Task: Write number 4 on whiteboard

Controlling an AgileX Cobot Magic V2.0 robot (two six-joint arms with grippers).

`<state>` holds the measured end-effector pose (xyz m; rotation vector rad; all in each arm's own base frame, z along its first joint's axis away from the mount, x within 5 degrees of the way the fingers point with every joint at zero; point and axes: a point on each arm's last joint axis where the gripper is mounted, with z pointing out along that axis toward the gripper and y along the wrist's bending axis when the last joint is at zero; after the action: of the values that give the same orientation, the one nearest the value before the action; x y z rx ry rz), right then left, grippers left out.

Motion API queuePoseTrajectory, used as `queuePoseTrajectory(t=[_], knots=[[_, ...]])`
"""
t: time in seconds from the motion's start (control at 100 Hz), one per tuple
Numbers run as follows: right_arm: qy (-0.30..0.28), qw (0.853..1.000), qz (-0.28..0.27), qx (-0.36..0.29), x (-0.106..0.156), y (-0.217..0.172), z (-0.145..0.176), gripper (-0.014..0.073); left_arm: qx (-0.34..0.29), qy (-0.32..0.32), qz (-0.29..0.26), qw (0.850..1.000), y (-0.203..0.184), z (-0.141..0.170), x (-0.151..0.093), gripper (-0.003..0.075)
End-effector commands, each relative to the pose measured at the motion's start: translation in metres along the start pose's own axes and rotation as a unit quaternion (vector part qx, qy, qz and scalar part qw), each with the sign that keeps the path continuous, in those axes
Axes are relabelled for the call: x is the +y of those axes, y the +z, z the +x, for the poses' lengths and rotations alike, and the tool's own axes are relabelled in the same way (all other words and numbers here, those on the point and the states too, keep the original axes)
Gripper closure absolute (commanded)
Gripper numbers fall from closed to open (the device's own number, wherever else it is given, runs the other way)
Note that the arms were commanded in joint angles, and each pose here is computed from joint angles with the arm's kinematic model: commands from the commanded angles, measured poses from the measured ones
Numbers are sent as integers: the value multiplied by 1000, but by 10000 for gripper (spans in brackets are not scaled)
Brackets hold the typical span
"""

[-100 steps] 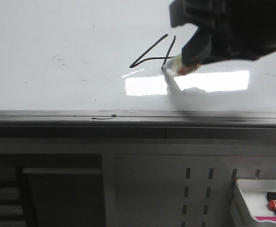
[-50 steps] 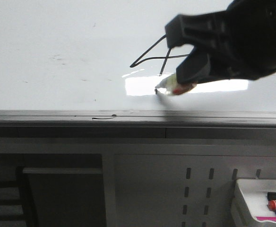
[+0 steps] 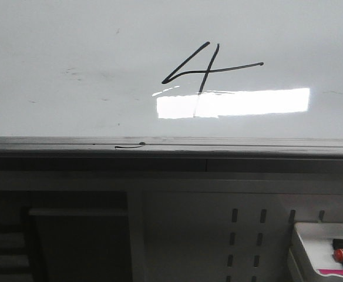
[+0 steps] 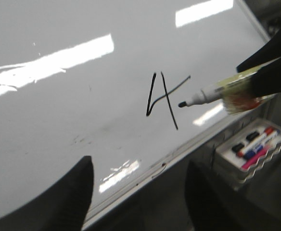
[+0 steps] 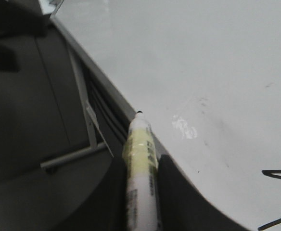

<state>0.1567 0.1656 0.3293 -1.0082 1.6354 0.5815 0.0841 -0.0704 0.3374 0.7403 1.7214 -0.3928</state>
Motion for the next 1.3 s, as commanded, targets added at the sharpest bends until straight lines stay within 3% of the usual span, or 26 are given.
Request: queuePoseTrajectory(t=[0.0,0.21,0.34,0.55,1.02,1.14,1.29], knots=[[-81,996,-21,1,4,-7,-10,659,2,52,12,999,4,-27,1,253],[-152,986,-61,36,9,-10,-6,659,11,148,119,982,15,-52,-20,316],[-193,975,-96,52,13,-14,-11,659,33,163,189,968,26,-54,-37,374],[-207,970,-121,40,17,-20,-28,659,65,171,252,950,46,-60,-60,420],[-223,964,-144,18,29,-22,-40,659,100,169,277,941,79,-64,-77,423],[-224,964,-143,18,29,-22,-39,659,103,168,278,940,80,-63,-78,475],[-227,963,-143,20,29,-22,-39,659,108,172,279,939,80,-62,-78,595]])
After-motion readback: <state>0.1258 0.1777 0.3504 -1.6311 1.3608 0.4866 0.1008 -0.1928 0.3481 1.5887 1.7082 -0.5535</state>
